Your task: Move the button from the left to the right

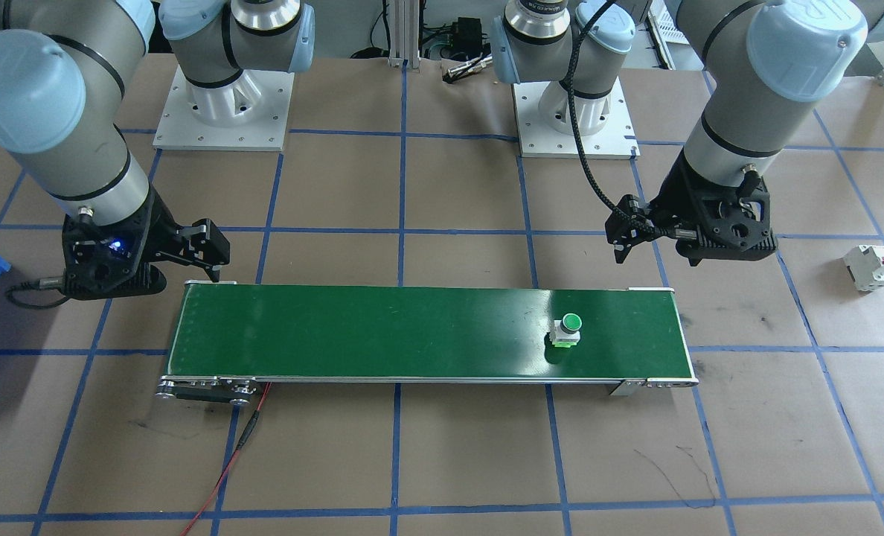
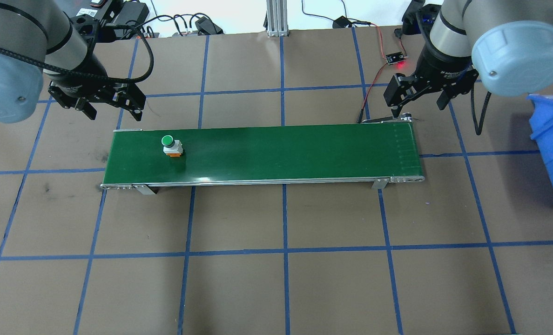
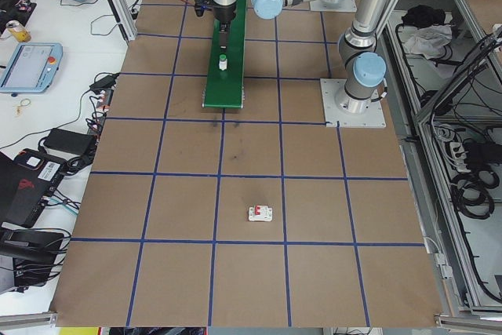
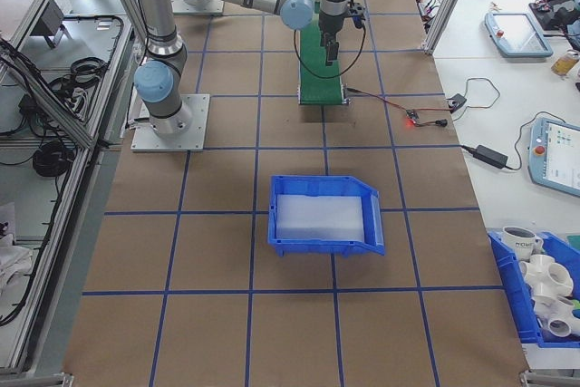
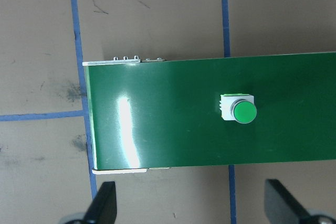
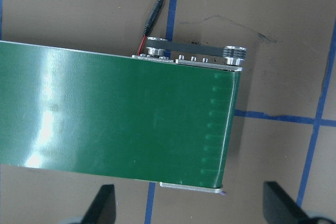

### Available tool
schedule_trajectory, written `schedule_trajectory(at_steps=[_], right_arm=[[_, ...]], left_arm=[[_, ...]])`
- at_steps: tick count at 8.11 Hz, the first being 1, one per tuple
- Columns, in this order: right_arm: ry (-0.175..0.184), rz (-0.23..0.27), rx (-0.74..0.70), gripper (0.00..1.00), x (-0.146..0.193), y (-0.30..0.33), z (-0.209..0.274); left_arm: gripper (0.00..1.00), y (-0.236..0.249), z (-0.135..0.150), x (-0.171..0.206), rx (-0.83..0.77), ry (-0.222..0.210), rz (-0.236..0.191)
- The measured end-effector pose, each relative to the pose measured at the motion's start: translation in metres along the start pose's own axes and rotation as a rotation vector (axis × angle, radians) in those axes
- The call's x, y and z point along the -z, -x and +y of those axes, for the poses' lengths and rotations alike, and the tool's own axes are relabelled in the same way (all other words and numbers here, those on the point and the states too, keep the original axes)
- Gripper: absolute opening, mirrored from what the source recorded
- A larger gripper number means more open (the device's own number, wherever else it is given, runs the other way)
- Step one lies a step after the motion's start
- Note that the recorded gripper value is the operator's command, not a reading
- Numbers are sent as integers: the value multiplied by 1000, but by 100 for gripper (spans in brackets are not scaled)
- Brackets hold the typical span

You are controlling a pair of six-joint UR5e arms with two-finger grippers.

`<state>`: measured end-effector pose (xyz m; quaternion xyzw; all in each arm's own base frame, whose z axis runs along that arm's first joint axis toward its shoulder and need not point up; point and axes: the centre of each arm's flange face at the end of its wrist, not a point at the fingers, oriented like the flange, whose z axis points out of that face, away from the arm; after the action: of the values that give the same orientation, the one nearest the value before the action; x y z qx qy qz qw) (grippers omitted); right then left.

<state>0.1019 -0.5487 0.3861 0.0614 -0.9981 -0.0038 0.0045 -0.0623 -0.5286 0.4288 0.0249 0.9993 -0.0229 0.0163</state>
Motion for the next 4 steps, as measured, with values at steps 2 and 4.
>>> schedule_trajectory(at_steps=[2, 4], right_arm=[[-8, -2, -12, 99, -23, -1, -7], [-14, -32, -73, 99, -37, 2, -15]], left_arm=[[100, 0, -2, -2, 3, -8, -1], [100, 0, -3, -3, 24, -17, -1]])
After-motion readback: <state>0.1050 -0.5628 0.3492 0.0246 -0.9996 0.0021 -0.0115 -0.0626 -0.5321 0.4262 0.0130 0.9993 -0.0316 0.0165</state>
